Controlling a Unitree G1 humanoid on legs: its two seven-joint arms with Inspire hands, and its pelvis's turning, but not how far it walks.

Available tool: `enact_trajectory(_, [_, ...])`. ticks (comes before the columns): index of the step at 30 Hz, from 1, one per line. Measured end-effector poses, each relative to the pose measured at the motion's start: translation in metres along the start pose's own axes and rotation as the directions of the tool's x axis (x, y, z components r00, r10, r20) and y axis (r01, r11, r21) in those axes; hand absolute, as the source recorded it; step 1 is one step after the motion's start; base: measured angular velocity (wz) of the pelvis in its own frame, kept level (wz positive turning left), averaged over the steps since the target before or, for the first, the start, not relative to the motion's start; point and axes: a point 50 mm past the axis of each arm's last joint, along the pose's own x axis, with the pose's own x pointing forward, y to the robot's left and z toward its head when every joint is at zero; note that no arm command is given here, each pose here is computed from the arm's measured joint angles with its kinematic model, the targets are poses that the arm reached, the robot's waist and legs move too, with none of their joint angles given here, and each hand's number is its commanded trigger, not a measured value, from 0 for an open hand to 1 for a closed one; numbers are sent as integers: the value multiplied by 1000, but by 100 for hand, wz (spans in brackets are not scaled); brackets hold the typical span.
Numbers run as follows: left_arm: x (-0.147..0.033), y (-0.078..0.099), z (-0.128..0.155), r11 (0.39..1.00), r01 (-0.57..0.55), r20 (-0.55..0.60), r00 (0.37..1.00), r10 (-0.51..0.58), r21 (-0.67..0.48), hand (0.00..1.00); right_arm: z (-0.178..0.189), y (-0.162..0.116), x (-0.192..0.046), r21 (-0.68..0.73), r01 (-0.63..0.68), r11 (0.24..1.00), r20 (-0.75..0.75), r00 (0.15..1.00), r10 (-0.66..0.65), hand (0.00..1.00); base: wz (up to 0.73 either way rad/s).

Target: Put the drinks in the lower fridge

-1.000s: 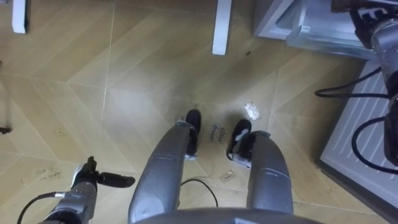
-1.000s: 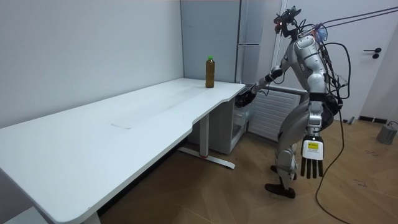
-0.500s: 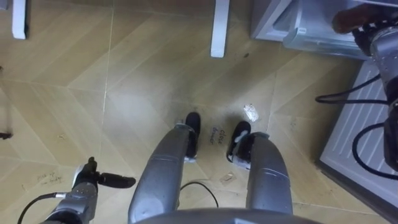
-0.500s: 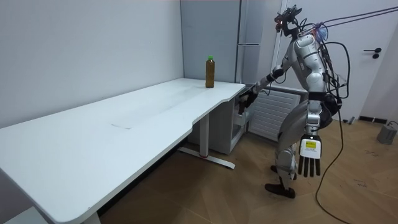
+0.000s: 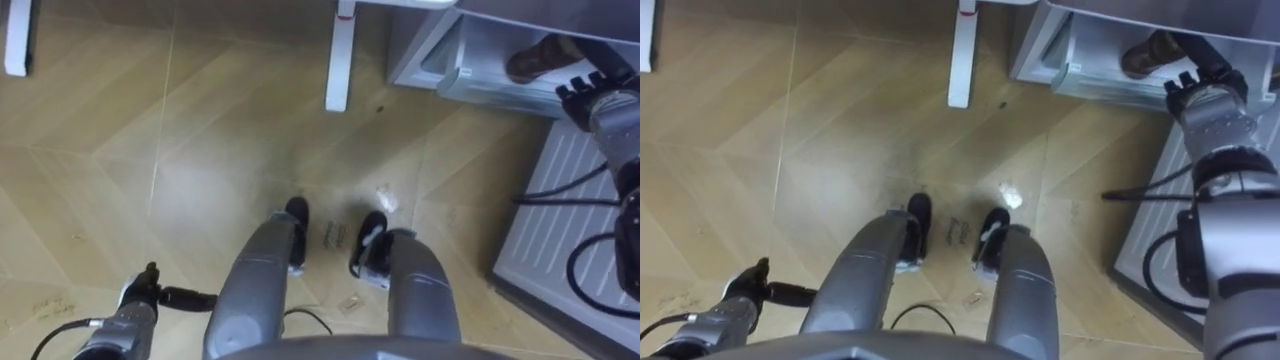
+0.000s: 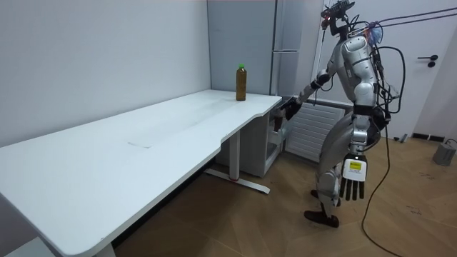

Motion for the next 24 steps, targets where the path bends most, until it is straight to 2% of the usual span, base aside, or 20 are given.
enact_trajectory(13, [0, 2, -1, 1000, 25, -15, 1000, -25, -4, 0, -8, -25, 0, -22, 42, 999, -35, 998, -43, 0, 0])
enact_trajectory(24, [1, 5, 0, 999, 36, -15, 999, -36, 5, 0, -6, -35, 0, -32, 55, 998, -32, 998, -56, 0, -3])
